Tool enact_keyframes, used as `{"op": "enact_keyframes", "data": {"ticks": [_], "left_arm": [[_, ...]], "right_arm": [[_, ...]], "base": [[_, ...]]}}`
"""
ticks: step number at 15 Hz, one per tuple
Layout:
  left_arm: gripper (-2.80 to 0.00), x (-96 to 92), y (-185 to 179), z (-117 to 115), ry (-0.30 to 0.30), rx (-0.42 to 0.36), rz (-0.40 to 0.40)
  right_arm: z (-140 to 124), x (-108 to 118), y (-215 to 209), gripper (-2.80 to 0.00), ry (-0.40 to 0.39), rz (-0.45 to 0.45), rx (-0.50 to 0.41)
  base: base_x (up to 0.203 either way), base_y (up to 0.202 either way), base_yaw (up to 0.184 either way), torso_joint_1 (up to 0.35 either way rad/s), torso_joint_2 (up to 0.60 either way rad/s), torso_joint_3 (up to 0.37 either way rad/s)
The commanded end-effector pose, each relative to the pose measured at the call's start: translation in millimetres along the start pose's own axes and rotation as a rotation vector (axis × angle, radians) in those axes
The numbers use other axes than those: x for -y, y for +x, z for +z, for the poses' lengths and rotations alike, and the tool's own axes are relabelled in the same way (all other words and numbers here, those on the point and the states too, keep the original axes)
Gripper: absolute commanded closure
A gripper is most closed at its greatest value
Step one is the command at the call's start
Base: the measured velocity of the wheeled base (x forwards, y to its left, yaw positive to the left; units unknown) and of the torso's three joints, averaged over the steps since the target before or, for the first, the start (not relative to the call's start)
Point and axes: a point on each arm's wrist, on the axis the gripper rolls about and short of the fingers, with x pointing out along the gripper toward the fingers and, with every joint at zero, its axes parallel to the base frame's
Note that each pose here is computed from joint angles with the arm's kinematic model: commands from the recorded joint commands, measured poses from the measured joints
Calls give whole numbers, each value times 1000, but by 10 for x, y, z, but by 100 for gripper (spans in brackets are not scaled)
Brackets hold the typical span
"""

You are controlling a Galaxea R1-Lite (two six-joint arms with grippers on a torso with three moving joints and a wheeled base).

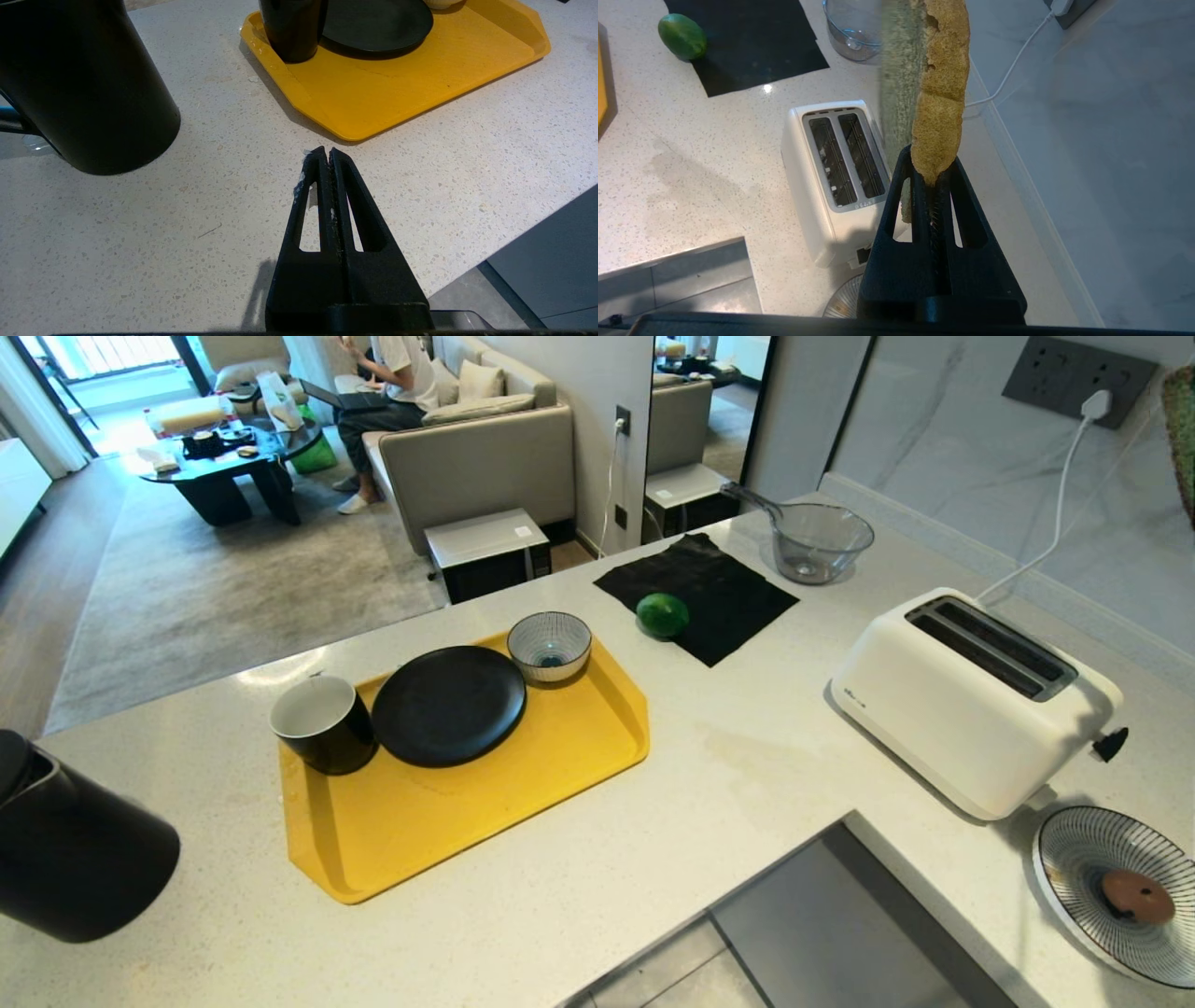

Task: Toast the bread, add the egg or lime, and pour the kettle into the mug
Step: Put the bread slices in the toaster

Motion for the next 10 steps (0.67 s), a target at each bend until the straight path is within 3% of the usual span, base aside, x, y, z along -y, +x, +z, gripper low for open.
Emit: {"op": "enact_keyframes", "data": {"ticks": [1, 6, 10], "left_arm": [[0, -1, 10, -47, 0, -15, 1], [0, -1, 10, -47, 0, -15, 1], [0, -1, 10, -47, 0, -15, 1]], "right_arm": [[-8, -6, -8, 0, -2, 7, -2], [2, -5, -35, 0, -5, -2, 4], [-12, -7, -27, 0, -3, -3, -3]], "base": [[0, 0, 0, 0, 0, 0], [0, 0, 0, 0, 0, 0], [0, 0, 0, 160, -286, -132]]}}
